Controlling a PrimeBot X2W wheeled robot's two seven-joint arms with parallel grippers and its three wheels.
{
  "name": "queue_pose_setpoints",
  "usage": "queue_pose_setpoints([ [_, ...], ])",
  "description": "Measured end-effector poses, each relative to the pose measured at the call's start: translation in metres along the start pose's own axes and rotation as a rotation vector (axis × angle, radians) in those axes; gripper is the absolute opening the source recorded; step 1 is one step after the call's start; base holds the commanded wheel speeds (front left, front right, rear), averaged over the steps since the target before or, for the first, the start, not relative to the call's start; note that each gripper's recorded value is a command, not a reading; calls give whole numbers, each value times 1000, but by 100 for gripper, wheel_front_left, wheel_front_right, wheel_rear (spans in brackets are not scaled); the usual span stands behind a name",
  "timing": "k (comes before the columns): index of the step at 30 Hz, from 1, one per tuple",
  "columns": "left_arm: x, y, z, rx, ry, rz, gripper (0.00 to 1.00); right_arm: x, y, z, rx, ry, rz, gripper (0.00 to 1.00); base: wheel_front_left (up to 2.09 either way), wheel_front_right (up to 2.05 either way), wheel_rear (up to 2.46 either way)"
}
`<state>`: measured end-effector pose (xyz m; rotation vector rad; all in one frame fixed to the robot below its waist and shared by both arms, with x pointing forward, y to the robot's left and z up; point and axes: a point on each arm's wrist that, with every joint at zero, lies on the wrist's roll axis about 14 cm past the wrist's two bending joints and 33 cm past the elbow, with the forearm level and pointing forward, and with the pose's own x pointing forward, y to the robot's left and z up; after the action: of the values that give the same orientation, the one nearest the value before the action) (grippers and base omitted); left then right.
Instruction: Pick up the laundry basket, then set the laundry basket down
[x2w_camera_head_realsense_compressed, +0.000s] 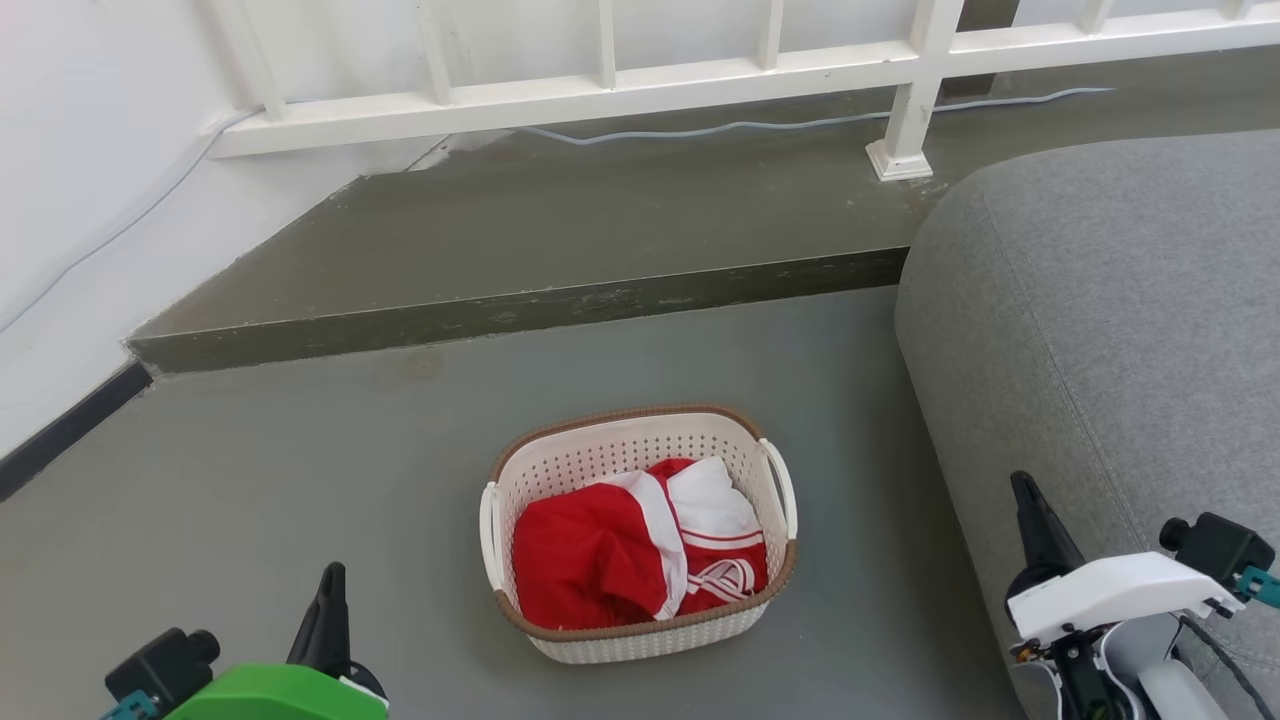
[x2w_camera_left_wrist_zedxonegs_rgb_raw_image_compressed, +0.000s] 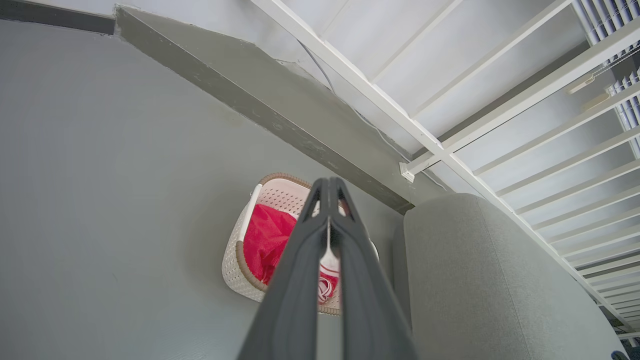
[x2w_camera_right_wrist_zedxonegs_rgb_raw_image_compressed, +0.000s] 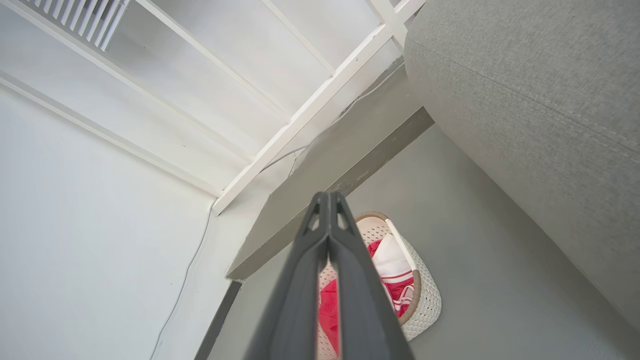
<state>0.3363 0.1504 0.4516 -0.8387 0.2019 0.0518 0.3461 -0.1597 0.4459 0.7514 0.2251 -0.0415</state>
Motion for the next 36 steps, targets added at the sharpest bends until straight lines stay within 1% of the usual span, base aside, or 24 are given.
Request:
queue_pose_setpoints([
  [20,10,2,10,-240,8,-3,0,7,-6,16,267,-17,-10,0,0,0,0],
  [36,17,3,22,-430,-2,-22,0,11,-7,29,484,-44,13,0,0,0,0],
])
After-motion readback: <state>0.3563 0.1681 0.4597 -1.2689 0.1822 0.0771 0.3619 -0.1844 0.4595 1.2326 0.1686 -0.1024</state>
